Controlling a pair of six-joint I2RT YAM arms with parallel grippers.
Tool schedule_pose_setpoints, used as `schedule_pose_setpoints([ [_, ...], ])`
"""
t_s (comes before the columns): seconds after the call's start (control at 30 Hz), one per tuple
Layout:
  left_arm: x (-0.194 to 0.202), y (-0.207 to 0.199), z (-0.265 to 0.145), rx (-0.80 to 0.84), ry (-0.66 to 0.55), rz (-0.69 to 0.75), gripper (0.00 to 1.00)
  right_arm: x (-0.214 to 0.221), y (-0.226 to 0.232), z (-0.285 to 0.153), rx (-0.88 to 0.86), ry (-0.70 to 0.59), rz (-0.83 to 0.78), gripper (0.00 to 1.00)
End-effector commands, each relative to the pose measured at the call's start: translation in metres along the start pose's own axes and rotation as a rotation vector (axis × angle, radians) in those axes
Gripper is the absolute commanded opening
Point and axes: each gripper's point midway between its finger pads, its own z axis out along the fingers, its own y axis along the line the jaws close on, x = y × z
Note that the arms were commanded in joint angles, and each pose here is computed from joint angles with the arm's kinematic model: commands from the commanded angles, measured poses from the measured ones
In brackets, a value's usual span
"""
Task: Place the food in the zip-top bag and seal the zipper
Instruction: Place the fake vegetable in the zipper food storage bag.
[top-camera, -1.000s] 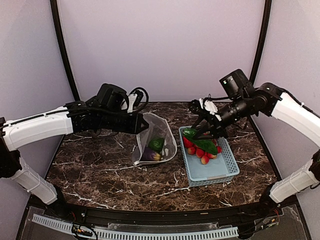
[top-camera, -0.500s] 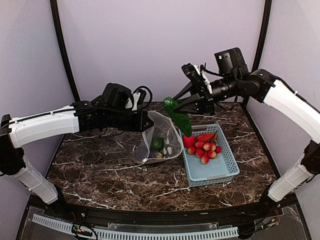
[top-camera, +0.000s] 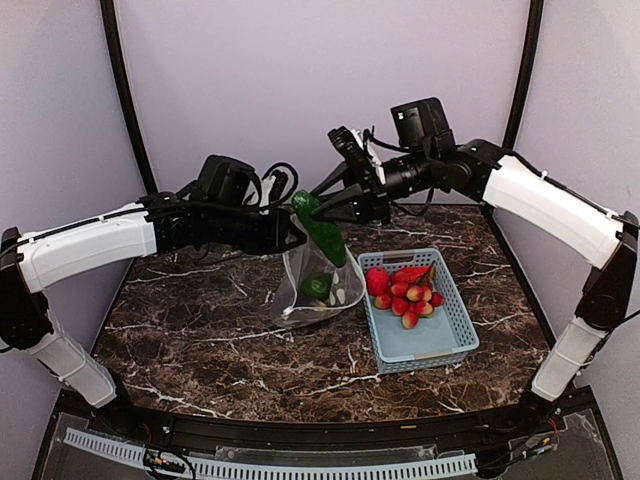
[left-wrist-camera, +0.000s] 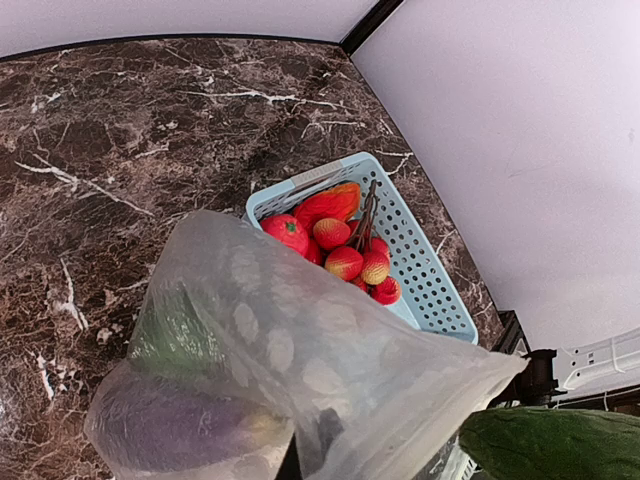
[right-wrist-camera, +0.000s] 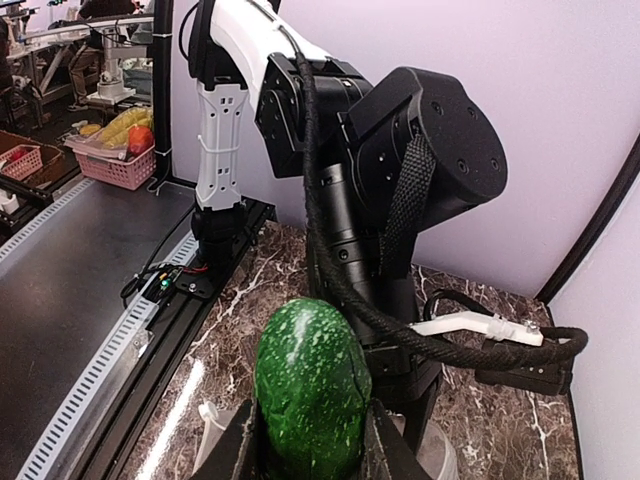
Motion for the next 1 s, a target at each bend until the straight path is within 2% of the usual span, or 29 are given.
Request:
schedule_pose_setpoints([
  [0.0,-0.014,-0.017,-0.012,0.068,-0.015,-0.019,0.01,-0.005,-0.014,0.011,0.007,-0.02,-0.075,0.26],
  [0.13,-0.015,-0.02,-0.013,0.091,-0.01,-0.043,0.01,0.013,-0.03,0.02,0.056,0.03,-0.091,0.32],
  [0.4,-0.021,-0.016,-0.023,0.113,-0.029,-0.074,0.01,0.026,-0.028,0.01,0.133,0.083,-0.084,0.64],
  [0.73,-0.018,-0.003,-0.024,0.115,-0.02,-0.092,0.01,0.011,0.002,-0.025,0.192,0.115,0.016,0.65],
  [0.83,-0.034,-0.006,-0.053,0.045,-0.01,-0.014,0.01,0.013,0.0,-0.044,0.257,0.155,0.087,0.65],
  [0.93,-0.058,0.011,-0.097,-0.155,-0.095,0.11,0.01,0.03,-0.005,-0.068,0.329,0.199,0.151,0.64],
  [0.97,-0.057,0.014,-0.104,-0.183,-0.086,0.126,0.01,0.037,-0.007,-0.076,0.356,0.215,0.168,0.63],
])
